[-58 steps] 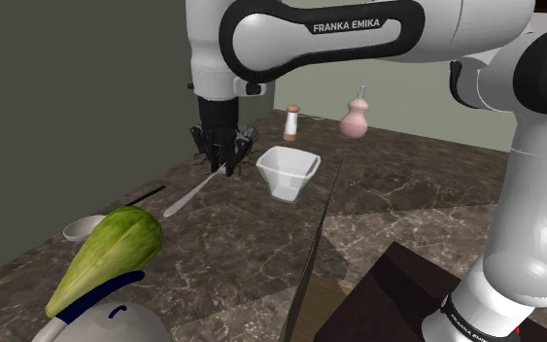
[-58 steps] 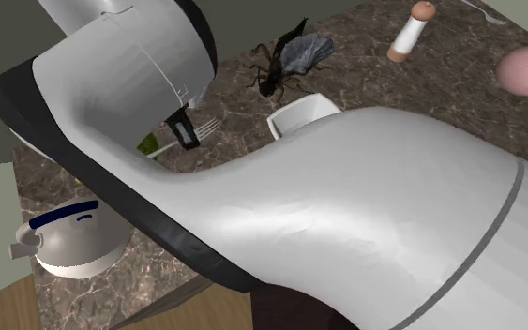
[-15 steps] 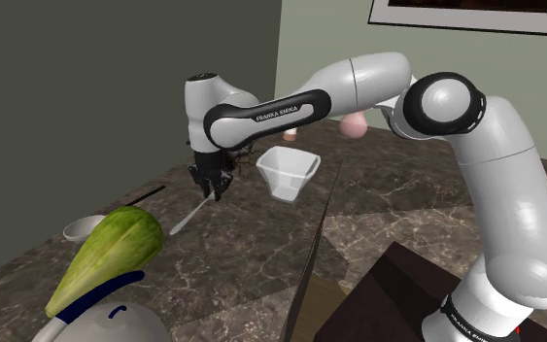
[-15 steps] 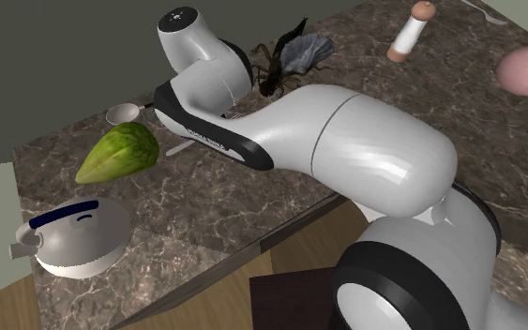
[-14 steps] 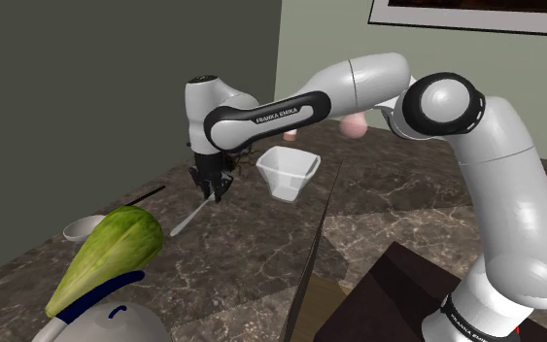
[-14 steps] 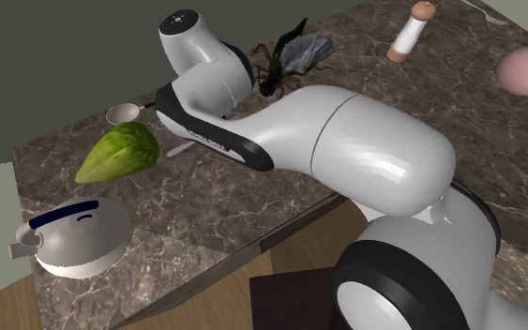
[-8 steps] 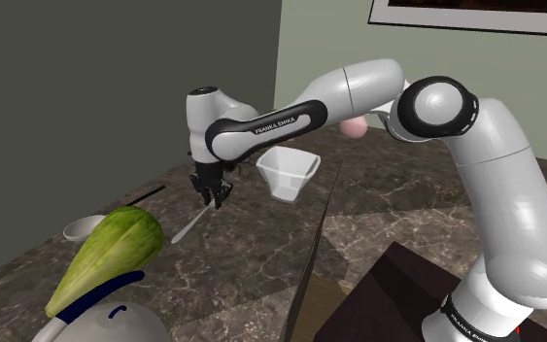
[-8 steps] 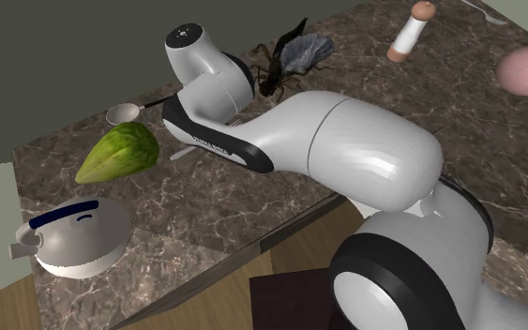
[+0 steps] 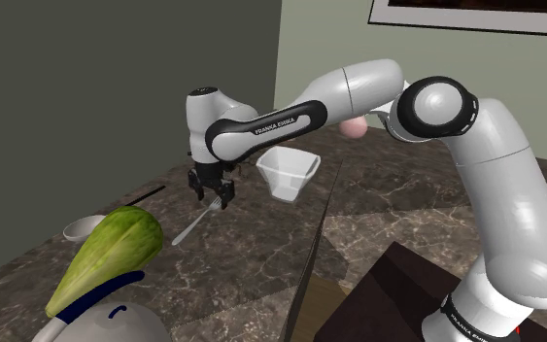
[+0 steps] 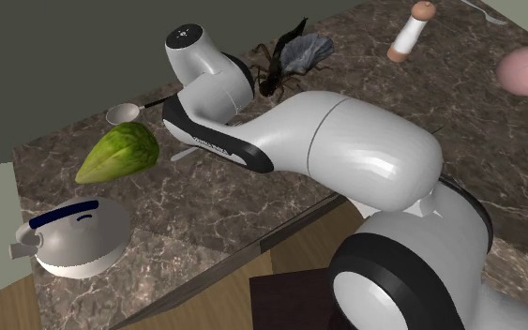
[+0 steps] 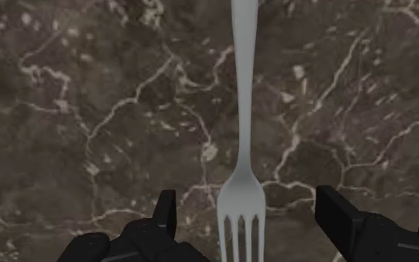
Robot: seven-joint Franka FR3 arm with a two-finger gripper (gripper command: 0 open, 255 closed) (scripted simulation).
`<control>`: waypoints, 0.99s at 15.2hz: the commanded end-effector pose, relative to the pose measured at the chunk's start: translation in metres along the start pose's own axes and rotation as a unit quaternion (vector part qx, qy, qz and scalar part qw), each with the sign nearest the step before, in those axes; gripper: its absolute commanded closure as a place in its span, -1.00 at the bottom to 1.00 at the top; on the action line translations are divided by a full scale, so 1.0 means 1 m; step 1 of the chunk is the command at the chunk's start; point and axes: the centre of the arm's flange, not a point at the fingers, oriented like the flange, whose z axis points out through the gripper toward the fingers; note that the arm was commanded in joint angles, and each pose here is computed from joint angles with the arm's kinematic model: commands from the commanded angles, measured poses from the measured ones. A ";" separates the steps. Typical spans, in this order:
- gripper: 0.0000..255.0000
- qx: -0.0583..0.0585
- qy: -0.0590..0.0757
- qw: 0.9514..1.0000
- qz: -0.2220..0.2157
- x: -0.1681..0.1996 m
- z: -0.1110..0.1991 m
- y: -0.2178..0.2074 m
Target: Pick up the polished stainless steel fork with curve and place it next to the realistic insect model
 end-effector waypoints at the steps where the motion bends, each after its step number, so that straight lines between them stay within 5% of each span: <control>1: -1.00 0.000 0.000 1.000 0.000 0.000 0.000 0.000; 3: -1.00 0.000 0.000 1.000 0.000 0.000 0.000 0.000; 7: -1.00 0.000 0.000 1.000 0.000 0.000 -0.050 0.000; 15: -1.00 0.000 0.000 1.000 0.000 0.000 -0.050 0.000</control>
